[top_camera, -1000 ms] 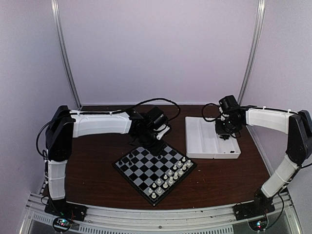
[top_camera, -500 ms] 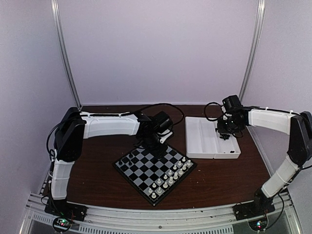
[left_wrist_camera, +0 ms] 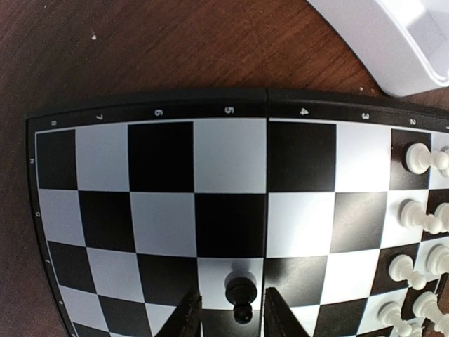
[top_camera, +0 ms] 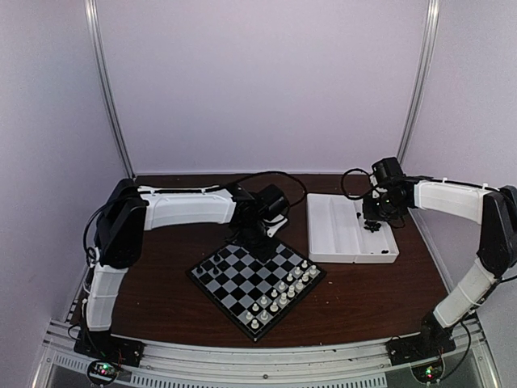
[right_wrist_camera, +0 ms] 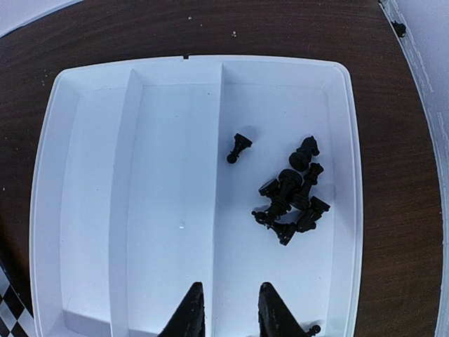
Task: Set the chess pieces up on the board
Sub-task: Pick up the chess piece from the chessboard, then place the chess piece on the chessboard.
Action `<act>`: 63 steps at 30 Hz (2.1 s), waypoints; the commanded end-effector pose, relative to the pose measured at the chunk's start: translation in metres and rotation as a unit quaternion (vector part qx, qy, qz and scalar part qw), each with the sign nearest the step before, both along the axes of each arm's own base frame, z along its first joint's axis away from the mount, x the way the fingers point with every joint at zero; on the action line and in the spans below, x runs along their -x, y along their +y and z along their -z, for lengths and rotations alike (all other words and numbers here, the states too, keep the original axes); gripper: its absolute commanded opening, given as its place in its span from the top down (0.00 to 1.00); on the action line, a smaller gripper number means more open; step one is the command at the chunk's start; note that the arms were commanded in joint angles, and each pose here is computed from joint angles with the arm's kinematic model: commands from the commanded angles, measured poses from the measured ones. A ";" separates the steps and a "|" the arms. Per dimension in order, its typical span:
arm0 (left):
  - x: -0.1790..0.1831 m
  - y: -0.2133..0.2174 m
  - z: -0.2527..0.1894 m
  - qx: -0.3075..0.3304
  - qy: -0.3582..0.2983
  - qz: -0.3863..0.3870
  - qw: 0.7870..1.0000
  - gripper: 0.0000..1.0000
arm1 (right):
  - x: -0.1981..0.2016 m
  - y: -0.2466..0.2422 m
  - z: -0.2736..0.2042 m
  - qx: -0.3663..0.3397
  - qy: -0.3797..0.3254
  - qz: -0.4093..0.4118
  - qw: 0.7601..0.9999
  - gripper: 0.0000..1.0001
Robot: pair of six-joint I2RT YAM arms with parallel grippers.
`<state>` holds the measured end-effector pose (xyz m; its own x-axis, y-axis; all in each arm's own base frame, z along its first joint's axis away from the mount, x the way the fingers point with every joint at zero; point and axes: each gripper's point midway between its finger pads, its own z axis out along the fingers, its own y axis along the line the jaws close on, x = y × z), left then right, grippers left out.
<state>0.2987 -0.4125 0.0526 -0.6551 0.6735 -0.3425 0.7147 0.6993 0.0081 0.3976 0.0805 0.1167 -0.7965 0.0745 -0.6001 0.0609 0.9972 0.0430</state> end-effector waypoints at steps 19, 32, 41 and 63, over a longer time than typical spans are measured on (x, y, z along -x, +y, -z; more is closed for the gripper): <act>-0.004 0.008 -0.012 -0.019 -0.023 -0.003 1.000 0.95 | -0.001 -0.004 -0.004 -0.006 -0.009 0.000 1.000 0.73; 0.002 0.041 -0.015 -0.045 -0.026 -0.030 0.998 0.95 | -0.002 -0.003 -0.001 -0.007 -0.005 -0.001 1.000 0.74; 0.003 0.062 -0.010 -0.060 -0.022 -0.045 0.997 0.95 | -0.002 -0.004 -0.002 -0.007 -0.005 -0.001 1.000 0.74; -0.005 0.090 -0.003 -0.065 -0.012 -0.074 0.995 0.95 | -0.003 -0.005 -0.003 -0.002 -0.005 -0.001 1.000 0.75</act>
